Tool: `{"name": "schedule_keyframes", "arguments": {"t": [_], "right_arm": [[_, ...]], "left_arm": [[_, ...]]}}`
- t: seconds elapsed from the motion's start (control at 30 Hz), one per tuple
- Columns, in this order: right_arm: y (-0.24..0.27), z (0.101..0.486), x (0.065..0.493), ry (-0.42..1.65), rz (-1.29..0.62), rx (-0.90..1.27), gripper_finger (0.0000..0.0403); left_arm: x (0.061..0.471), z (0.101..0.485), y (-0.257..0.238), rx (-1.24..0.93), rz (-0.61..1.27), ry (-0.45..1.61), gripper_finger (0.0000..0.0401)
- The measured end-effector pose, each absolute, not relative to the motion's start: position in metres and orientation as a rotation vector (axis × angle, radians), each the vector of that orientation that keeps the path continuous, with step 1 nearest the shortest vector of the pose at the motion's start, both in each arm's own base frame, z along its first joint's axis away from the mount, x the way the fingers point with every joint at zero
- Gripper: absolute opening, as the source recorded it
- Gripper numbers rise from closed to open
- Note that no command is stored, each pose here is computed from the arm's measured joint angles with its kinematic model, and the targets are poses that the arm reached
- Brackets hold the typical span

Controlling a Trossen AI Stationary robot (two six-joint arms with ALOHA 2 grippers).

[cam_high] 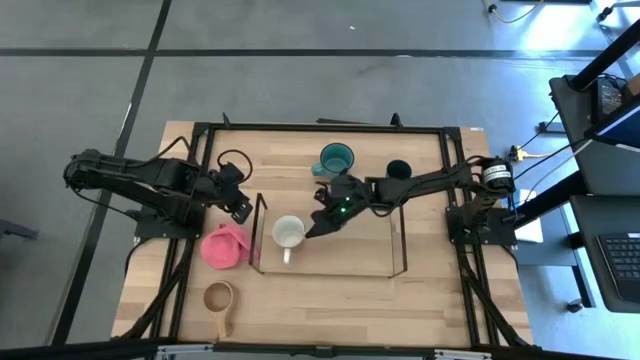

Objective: Stack small to large cups/mugs on shelf
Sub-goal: Put the orange mug on the shelf

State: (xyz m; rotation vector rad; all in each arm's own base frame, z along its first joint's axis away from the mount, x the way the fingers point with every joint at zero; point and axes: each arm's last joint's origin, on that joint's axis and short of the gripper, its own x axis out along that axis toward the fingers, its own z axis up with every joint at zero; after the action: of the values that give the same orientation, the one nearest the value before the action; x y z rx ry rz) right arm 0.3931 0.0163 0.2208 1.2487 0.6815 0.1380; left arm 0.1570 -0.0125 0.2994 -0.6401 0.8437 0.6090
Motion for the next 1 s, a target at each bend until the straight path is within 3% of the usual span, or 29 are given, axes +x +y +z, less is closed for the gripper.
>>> {"name": "schedule_keyframes", "arguments": {"t": [0.53,1.0], "right_arm": [[0.016,0.2179,0.3912,0.715,0.098,1.263,0.001],[0.0149,0.2249,0.3951,0.62,0.124,1.236,0.001]], "left_arm": [[0.157,0.2993,-0.0127,-0.628,0.596,0.852,0.0014],[0.157,0.2993,-0.0127,-0.629,0.595,0.853,0.0014]]}}
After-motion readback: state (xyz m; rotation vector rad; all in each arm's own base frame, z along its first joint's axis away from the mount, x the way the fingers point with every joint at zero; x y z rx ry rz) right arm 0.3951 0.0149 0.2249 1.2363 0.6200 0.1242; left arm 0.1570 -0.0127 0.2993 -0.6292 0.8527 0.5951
